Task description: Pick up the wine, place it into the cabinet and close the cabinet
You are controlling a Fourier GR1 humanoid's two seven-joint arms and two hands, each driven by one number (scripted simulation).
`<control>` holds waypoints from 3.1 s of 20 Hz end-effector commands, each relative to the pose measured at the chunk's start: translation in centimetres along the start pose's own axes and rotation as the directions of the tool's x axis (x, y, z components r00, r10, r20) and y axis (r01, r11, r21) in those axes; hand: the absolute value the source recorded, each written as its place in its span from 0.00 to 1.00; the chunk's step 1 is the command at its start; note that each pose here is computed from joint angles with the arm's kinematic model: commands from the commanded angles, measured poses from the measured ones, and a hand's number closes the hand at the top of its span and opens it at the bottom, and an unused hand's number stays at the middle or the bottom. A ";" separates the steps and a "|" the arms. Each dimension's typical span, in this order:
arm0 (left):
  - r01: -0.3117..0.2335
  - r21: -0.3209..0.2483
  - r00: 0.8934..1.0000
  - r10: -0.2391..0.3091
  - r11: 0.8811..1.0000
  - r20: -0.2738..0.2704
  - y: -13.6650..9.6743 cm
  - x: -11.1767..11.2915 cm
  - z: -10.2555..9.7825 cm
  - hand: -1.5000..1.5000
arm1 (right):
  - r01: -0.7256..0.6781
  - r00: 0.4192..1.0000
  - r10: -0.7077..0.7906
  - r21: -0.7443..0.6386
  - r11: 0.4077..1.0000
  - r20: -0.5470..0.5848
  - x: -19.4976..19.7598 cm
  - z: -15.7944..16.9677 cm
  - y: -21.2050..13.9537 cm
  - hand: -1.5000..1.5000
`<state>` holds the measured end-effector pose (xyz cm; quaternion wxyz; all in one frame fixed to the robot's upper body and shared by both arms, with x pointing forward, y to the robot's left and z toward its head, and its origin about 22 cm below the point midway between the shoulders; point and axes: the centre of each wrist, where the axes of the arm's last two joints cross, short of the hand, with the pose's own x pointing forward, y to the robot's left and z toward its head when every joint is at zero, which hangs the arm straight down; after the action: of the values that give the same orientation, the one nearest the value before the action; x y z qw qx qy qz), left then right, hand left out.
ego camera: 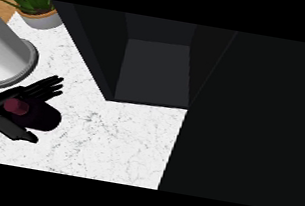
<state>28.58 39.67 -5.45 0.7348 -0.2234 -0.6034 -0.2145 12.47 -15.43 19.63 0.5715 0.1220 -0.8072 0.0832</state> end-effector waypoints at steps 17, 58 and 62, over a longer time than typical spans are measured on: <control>-0.095 -0.132 0.963 0.125 0.987 0.239 -0.9 -1.9 0.1 1.00 | -0.019 0.999 0.020 -0.020 1.000 0.051 2.0 2.4 -0.6 0.00; -0.141 0.391 0.890 -0.057 0.910 0.453 -23.9 4.0 -8.9 1.00 | -0.037 0.998 0.041 -0.071 0.997 0.044 2.7 4.3 -1.5 0.00; -0.120 0.445 0.895 -0.097 0.888 0.435 -22.3 4.1 -10.3 1.00 | -0.059 0.998 0.061 -0.061 0.996 0.034 3.7 4.9 -2.1 0.00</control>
<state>23.47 15.90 -1.99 0.6105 -0.1129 -0.7839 -0.0090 11.26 -17.38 17.74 0.5784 0.0522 -0.8103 0.0785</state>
